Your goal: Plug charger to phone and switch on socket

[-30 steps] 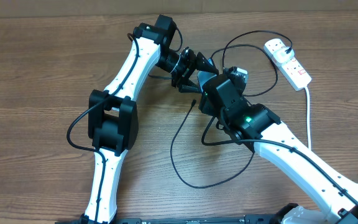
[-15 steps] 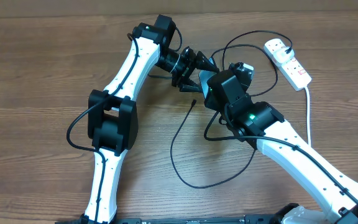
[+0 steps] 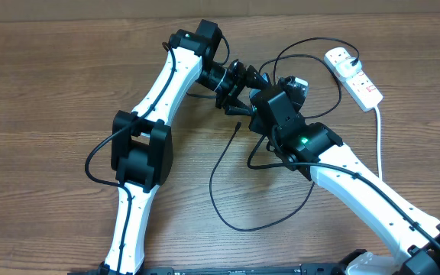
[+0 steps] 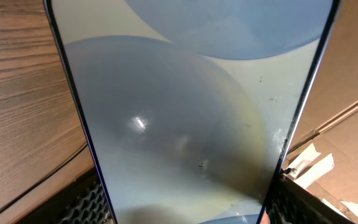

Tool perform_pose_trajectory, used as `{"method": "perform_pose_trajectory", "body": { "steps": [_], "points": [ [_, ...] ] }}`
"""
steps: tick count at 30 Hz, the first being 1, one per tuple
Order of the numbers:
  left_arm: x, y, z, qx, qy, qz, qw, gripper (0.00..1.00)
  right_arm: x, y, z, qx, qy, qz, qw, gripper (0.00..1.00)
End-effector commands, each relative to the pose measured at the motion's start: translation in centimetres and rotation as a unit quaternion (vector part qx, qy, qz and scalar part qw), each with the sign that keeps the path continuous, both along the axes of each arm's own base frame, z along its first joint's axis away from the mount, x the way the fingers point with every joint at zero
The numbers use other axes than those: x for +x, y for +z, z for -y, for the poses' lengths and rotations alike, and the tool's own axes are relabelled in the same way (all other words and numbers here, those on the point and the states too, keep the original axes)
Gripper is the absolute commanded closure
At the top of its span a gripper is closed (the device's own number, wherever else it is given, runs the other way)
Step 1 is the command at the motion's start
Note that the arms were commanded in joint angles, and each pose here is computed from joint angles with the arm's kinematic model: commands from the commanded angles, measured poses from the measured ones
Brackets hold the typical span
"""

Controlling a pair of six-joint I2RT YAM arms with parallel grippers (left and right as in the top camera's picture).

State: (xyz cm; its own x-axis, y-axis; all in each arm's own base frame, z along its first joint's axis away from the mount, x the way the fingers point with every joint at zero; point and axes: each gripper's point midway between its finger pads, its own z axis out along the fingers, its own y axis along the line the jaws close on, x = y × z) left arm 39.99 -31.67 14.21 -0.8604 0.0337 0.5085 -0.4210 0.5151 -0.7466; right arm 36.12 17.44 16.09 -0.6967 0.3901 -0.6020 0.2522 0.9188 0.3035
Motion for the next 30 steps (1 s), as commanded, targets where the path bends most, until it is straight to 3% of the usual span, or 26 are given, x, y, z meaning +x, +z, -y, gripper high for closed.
{"method": "perform_pose_trajectory", "body": {
  "steps": [1, 30],
  "points": [
    [0.04, 1.14, 0.67, -0.030, -0.007, 0.005, 1.000, 0.32, 0.69, 1.11, 0.40, -0.005, -0.012, 0.020, 1.000, 0.65],
    [0.01, 1.14, 0.74, -0.030, -0.008, 0.005, 1.000, 0.31, 0.60, 1.04, 0.23, -0.002, -0.008, 0.017, 1.000, 0.87]
  ]
}}
